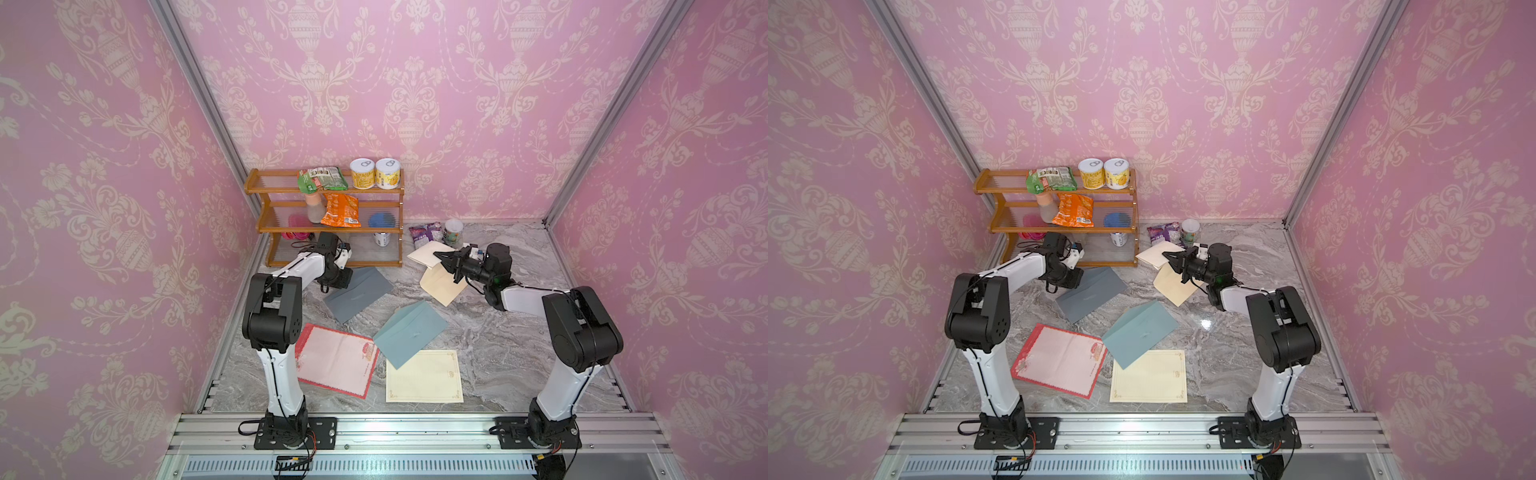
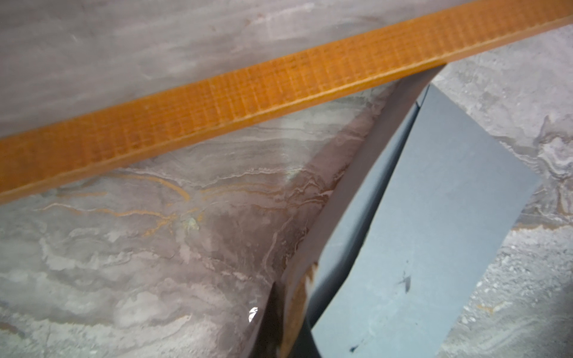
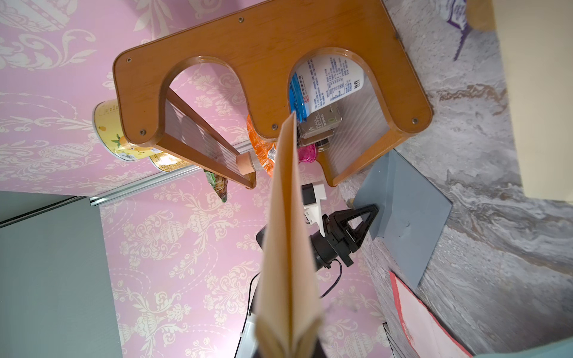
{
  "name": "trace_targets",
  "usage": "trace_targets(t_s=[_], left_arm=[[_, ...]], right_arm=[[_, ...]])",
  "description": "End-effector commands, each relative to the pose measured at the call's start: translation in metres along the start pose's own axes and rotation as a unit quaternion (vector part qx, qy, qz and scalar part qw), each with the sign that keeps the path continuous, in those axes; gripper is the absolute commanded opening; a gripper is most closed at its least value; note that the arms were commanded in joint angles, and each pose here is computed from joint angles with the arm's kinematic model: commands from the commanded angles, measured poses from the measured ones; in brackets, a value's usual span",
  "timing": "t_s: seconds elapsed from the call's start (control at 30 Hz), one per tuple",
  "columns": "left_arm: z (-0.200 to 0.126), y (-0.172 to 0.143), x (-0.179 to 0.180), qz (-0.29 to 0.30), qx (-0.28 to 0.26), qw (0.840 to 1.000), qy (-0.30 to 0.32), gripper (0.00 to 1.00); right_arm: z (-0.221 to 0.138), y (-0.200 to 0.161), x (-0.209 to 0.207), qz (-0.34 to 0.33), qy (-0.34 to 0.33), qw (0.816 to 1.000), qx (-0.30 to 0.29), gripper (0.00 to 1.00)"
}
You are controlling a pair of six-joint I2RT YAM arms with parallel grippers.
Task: Fold the letter paper in half and place it into the envelope
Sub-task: Pick up the envelope from the center of the board, then place the letter paper in the envelope.
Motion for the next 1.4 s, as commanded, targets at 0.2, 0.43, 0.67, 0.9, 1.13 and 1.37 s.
trace_targets(t_s=[0.2, 0.43, 0.67, 0.9, 1.13, 1.37], left_arm=[[-0.06, 0.0, -0.011, -0.016, -0.034, 0.999, -0.021, 0.0], [-0.091, 0.0, -0.025, -0.061, -0.06, 0.995, -0.044, 0.0], [-0.117, -0.002, -0.033, -0.121, -0.082, 0.988, -0.05, 0.0], [-0.129, -0.004, -0.051, -0.161, -0.078, 0.983, -0.048, 0.0], [-0.138, -0.004, -0.07, -0.169, -0.076, 0.982, -0.036, 0.0], [-0.136, 0.005, -0.093, -0.151, -0.07, 0.985, -0.045, 0.0]], right_arm=[[0.013, -0.022, -0.001, -0.028, -0.038, 0.998, 0.035, 0.0], [0.038, -0.043, -0.004, -0.026, -0.093, 0.993, 0.063, 0.0], [0.06, -0.067, 0.005, -0.048, -0.178, 0.98, 0.078, 0.0], [0.074, -0.081, 0.016, -0.11, -0.266, 0.954, 0.08, 0.0], [0.092, -0.093, 0.023, -0.16, -0.295, 0.938, 0.087, 0.0], [0.11, -0.103, 0.026, -0.183, -0.289, 0.934, 0.101, 0.0]])
Point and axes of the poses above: each gripper's point midway between its finger pads, its own z axis out along the fingers, its own x axis along the line the jaws close on, y = z × x, the point moved 7 cm from there along -z, back along the fingers, and after that the axes turned 2 degrees about -z, right-handed, at the moved point
